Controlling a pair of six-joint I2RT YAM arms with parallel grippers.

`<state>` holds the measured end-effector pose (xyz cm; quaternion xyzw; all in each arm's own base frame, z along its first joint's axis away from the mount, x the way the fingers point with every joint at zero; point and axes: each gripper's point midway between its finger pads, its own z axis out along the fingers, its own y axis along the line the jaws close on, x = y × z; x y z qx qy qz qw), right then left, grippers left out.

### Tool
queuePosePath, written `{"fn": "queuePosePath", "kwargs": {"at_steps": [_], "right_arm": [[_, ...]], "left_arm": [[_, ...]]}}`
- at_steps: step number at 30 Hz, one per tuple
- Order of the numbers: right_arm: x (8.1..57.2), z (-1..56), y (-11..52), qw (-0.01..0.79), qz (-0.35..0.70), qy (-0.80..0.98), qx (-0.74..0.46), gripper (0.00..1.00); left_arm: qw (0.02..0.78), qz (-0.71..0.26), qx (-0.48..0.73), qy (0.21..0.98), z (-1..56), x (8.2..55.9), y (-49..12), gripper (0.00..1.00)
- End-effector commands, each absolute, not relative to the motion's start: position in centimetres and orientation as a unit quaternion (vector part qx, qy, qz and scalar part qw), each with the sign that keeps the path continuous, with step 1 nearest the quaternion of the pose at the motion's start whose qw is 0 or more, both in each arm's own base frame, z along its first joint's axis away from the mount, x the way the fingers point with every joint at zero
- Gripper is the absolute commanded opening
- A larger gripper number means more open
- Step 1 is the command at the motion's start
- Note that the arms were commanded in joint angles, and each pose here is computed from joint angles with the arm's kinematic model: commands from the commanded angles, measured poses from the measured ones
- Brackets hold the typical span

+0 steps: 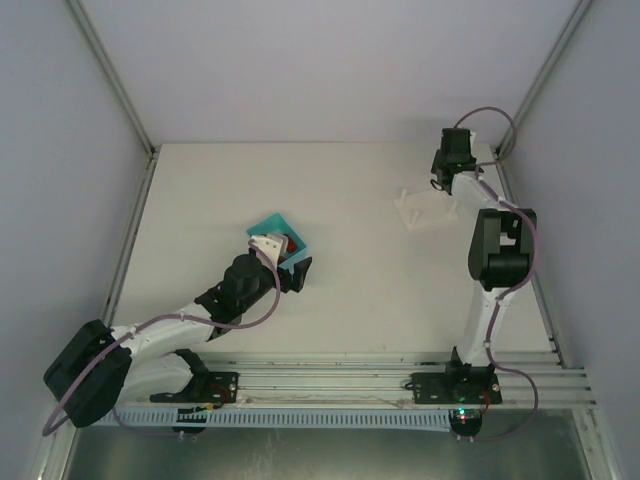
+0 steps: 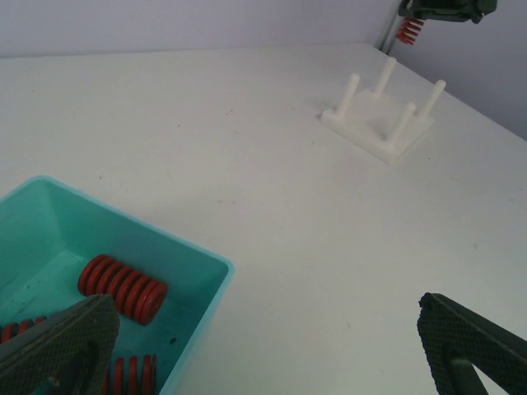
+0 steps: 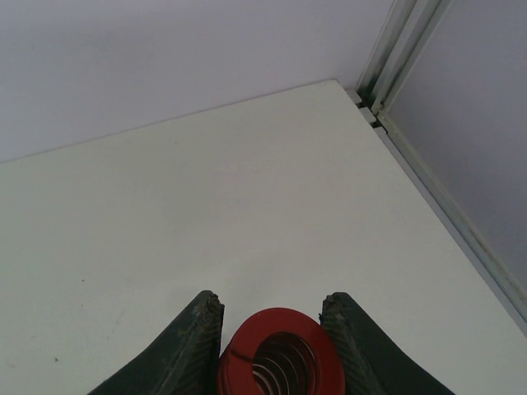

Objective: Install the large spring

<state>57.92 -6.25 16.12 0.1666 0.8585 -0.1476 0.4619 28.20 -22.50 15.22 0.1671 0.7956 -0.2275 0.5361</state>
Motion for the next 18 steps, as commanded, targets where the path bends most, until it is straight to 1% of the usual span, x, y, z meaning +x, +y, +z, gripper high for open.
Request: {"fn": "queuePosePath", "kwargs": {"at_steps": [1,18], "right_arm": [[58.5,16.8,-6.6,0.466,-0.162,0.853,0.168,0.00],[59.5,13.4,-5.6,0.442,-0.157,0.871,0.146,0.00]], "left_arm": [[0.549,-0.247,0.165,0.781,17.0,28.4,-23.2,0.99],[0.543,-0.246,0.168,0.785,16.6,28.5,-23.4,0.99]]}}
